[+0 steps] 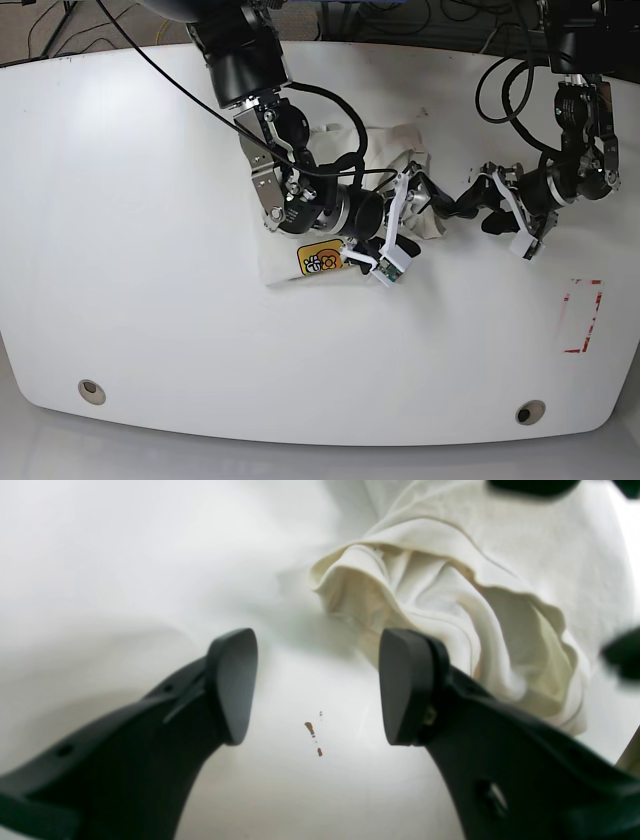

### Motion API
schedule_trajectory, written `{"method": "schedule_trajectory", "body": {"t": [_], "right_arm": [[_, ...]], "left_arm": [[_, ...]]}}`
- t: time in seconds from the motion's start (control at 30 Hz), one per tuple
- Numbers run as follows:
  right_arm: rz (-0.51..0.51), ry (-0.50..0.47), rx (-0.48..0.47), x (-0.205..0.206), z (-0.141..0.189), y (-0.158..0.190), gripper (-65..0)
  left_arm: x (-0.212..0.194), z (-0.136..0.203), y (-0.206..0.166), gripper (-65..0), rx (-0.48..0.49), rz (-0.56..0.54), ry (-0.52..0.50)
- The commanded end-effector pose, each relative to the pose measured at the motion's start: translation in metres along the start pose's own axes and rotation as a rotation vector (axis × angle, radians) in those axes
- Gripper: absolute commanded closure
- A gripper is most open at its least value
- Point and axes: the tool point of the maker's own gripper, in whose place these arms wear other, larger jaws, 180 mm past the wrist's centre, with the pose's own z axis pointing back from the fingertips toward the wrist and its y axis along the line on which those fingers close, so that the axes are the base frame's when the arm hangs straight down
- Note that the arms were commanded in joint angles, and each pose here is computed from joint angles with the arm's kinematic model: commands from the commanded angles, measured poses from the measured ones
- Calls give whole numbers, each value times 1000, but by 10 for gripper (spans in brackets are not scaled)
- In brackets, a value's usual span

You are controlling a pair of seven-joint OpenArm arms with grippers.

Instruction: Layout the t-shirt on the table in an organized manner, then fold the t-shirt properly

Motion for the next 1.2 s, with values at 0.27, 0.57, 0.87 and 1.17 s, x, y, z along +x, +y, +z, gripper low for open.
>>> {"method": "schedule_trajectory", "body": {"t": [0.27,0.57,0.87,1.17], "right_arm": [[57,-15,-41,32,1,-36,-507],[51,28,-28,33,-21,-52,-507],[53,86,13,7,-46,-46,-507],[61,133,36,-19,-59,-39,-496]], "left_arm": [[33,36,31,-358,85,-27,-112],[41,98,85,-358,276,59,-238],[43,135,109,-358,373,65,-266],[28,153,118,-358,421,101,-270]]}}
